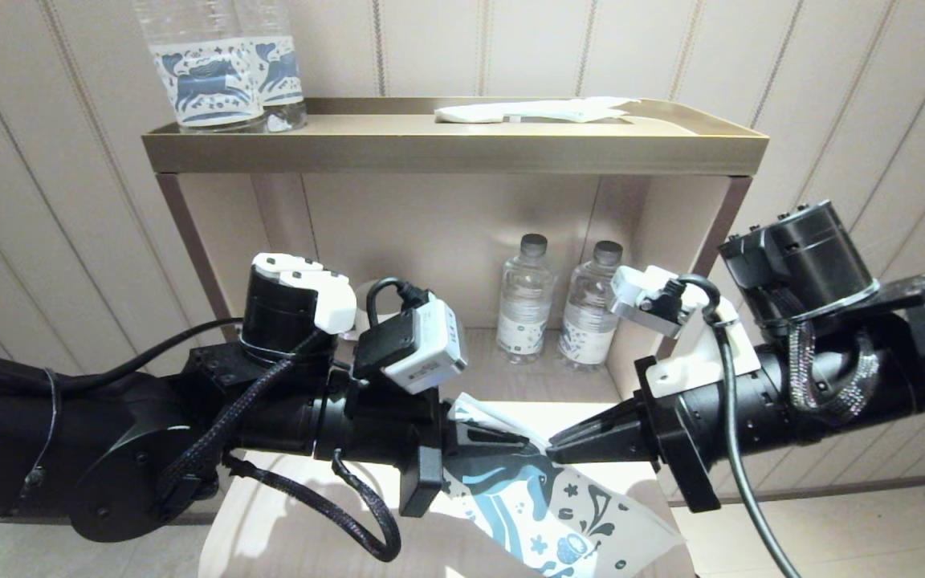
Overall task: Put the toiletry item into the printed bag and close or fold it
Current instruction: Close the strorage bag and place it on the desk
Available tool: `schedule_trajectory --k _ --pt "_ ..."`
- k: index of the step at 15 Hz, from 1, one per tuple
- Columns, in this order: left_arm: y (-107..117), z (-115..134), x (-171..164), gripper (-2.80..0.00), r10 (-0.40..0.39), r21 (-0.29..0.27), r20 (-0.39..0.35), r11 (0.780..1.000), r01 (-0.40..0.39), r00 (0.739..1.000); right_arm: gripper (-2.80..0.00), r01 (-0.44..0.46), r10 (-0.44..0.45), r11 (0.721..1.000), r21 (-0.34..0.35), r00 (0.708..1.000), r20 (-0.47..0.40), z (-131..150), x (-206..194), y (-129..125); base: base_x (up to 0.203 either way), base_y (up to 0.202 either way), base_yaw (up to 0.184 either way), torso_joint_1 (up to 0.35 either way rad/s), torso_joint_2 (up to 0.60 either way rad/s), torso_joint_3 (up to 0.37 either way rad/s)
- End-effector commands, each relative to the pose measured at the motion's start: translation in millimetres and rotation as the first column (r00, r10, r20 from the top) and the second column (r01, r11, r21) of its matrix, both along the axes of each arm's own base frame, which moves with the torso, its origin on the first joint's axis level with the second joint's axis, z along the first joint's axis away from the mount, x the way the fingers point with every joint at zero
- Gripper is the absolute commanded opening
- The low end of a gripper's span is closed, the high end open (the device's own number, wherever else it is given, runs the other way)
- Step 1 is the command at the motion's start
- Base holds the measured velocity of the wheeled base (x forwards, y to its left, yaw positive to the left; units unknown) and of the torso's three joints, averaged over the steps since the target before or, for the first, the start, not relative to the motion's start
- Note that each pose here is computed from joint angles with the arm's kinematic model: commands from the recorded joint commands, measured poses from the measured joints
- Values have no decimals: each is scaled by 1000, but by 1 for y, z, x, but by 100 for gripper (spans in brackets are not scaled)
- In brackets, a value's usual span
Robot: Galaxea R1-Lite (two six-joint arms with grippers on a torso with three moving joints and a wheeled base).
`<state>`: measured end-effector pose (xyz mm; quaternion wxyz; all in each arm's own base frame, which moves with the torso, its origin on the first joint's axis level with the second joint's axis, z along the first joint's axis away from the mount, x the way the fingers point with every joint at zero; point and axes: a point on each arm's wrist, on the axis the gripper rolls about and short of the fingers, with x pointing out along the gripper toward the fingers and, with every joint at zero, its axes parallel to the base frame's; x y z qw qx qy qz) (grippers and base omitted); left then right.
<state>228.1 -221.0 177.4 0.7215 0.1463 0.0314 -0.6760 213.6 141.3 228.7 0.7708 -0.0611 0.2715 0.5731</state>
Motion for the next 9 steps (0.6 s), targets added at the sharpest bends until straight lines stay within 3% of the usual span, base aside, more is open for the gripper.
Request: schedule_trajectory --k 1,9 --pt "0 1 -1 -280 -6 -3 4 1000 6 1000 -280 20 -20 1000 -3 1000 -5 -4 -7 -12 0 0 0 0 0 0" --pt "2 4 -3 -280 -6 -10 12 1000 6 1000 -280 91 -94 994 -66 994 -56 -39 -37 -54 0 0 0 0 0 0"
